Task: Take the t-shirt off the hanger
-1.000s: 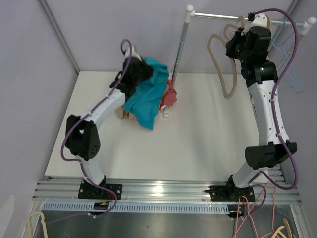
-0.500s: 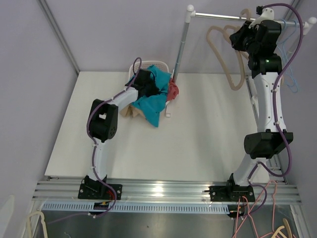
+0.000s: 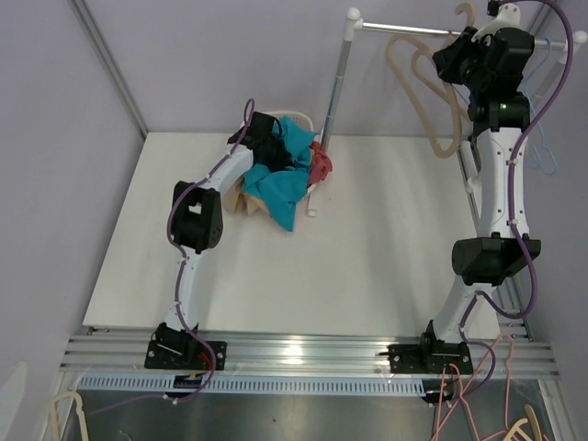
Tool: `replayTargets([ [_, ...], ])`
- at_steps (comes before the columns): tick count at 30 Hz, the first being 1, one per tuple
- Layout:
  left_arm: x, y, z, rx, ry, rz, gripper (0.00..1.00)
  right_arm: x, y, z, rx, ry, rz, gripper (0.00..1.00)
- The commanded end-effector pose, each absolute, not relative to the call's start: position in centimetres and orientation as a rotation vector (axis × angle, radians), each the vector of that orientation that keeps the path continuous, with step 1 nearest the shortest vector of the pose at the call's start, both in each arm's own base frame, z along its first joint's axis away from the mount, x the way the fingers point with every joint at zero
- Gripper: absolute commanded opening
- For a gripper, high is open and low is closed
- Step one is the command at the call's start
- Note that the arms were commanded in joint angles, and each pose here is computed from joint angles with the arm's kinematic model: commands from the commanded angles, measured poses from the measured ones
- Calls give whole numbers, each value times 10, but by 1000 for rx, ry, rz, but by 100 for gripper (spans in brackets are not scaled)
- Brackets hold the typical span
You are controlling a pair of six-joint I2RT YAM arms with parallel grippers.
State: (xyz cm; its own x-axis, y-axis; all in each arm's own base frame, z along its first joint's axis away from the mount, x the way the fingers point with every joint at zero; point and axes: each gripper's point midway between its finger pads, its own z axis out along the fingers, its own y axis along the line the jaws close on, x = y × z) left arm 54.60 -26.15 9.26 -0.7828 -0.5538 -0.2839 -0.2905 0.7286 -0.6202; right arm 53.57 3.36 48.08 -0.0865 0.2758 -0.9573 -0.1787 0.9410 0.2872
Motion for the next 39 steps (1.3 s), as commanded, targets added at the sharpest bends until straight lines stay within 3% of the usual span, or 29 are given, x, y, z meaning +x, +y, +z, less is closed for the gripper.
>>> replayTargets([
  [1, 551, -256, 82, -694, 2535, -793, 1, 532, 37, 490, 68, 1593, 407, 0],
  [12, 522, -235, 48, -782, 2667, -722, 0, 543, 36, 466, 92, 1650, 445, 0],
  [15, 519, -226, 61, -768, 2613, -696, 0, 545, 38, 458, 95, 1670, 458, 0],
  [23, 536, -212, 169, -621, 2381, -674, 1, 544, 40, 459, 92, 1668, 482, 0],
  [28, 540, -212, 184, -591, 2368, -667, 5, 543, 43, 455, 104, 1684, 505, 0],
  [32, 538, -216, 176, -594, 2391, -692, 8, 541, 43, 447, 117, 1717, 510, 26],
  [35, 536, -217, 173, -601, 2402, -696, 13, 539, 39, 446, 131, 1729, 487, 37],
  [39, 534, -216, 175, -598, 2406, -695, 18, 531, 31, 457, 144, 1708, 454, 41],
])
